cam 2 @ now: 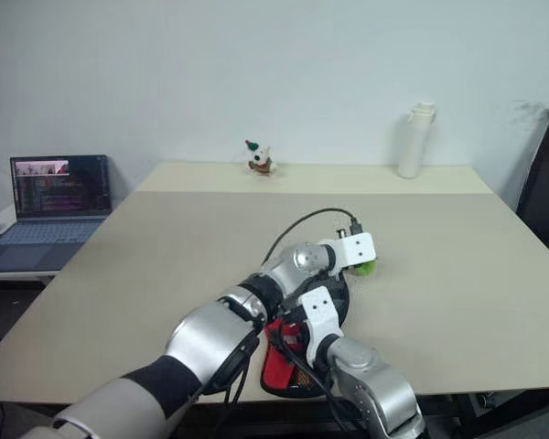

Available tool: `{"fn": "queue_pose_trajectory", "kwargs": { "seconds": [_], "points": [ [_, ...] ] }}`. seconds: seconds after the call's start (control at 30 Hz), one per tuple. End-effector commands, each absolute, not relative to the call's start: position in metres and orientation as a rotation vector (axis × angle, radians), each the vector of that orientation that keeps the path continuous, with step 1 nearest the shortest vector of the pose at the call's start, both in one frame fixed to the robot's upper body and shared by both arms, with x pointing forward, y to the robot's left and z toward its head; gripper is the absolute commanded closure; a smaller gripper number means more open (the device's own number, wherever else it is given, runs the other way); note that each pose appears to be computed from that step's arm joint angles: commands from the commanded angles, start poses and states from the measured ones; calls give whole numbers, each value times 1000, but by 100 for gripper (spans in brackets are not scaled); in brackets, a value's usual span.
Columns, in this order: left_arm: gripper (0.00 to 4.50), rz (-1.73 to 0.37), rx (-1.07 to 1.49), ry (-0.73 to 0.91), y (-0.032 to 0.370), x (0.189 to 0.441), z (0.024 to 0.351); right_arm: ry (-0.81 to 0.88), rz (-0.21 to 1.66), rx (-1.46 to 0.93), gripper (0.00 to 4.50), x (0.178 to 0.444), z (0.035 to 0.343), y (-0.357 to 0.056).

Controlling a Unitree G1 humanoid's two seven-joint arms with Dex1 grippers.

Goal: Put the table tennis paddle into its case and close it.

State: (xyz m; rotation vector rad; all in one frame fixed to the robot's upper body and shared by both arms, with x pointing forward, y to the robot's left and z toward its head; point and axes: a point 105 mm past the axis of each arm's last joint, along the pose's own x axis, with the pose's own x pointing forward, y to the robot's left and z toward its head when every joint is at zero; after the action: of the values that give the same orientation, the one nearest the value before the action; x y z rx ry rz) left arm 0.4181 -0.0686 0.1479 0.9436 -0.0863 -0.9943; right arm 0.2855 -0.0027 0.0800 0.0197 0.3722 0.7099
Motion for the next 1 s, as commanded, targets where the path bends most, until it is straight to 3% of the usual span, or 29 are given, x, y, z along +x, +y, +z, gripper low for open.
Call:
{"fn": "queue_pose_trajectory", "kwargs": {
  "seconds": [0.03,0.13,0.4,0.5,0.63,0.77,0.87,1.0],
  "points": [
    [132,-1060,806,-119,-77,412,164,534,693,0,0,280,41,-9],
    [29,-1043,735,-124,-72,416,173,523,684,-7,0,285,43,-14],
    [29,-890,593,-158,-33,440,203,455,683,9,0,295,69,-29],
    [29,-843,563,-159,-8,449,209,379,733,64,0,291,104,-38],
    [29,-904,529,-108,22,448,197,287,861,116,0,279,147,-52],
    [29,-971,499,-30,54,443,182,269,880,79,0,277,167,-85],
    [29,-1066,451,5,66,433,174,254,816,32,0,291,177,-112],
    [29,-1288,413,65,62,407,151,214,580,-63,0,343,182,-149]
  ]
}}
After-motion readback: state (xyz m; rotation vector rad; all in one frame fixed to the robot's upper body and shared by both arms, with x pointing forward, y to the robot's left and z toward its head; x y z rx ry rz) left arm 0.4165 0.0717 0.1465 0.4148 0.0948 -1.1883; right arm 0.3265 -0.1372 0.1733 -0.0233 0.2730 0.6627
